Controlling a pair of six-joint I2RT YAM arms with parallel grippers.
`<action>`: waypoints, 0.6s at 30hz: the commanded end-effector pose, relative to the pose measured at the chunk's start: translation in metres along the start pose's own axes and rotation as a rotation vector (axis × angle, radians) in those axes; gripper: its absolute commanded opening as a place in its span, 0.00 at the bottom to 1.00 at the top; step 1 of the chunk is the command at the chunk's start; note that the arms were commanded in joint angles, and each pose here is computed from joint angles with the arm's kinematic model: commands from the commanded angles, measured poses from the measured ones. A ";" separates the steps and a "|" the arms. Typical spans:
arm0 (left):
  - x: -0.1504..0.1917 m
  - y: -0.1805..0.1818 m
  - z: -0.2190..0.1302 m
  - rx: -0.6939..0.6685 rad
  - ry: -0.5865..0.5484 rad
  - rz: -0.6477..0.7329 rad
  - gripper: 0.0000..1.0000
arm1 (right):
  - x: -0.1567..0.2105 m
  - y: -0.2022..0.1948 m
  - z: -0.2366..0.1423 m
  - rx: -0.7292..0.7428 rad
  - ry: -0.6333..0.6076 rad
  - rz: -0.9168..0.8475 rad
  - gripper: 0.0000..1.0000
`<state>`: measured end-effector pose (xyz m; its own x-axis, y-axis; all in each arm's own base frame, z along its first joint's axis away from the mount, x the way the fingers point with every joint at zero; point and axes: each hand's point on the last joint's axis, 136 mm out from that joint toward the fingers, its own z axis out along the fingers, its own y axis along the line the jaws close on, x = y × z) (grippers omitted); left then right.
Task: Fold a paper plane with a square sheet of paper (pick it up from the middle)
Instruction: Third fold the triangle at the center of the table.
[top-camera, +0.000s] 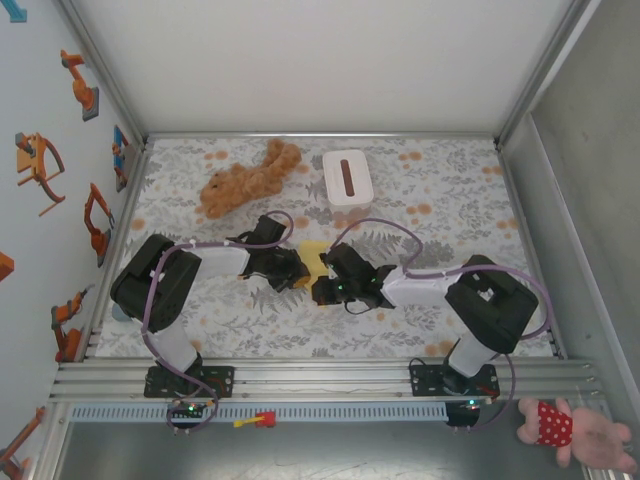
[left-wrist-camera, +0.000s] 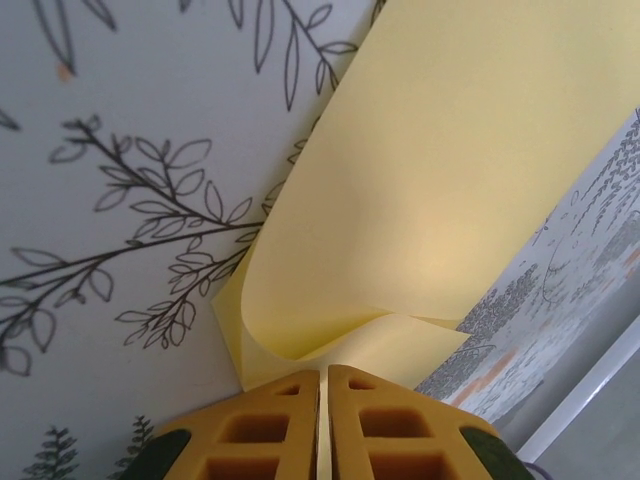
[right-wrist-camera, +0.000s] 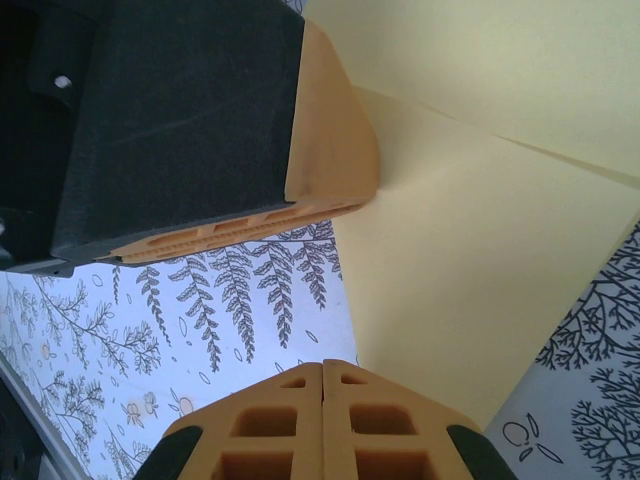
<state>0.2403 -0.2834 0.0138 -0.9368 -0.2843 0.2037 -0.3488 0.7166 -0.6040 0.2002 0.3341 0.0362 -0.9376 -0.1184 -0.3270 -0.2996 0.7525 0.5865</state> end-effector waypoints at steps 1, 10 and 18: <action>0.003 0.002 0.001 -0.008 0.010 -0.014 0.12 | 0.001 0.001 0.004 0.001 0.024 0.011 0.00; 0.006 -0.017 -0.013 0.043 0.012 0.041 0.18 | 0.014 -0.011 0.004 0.041 0.064 0.017 0.00; 0.003 -0.015 -0.012 0.031 0.030 0.094 0.19 | 0.020 -0.018 0.001 0.060 0.079 0.015 0.00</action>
<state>0.2418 -0.2852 0.0265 -0.9543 -0.2401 0.1779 -0.2979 0.7162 -0.6312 0.1897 0.3250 0.0228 -0.9528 -0.1443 -0.2671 -0.2757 0.7795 0.5625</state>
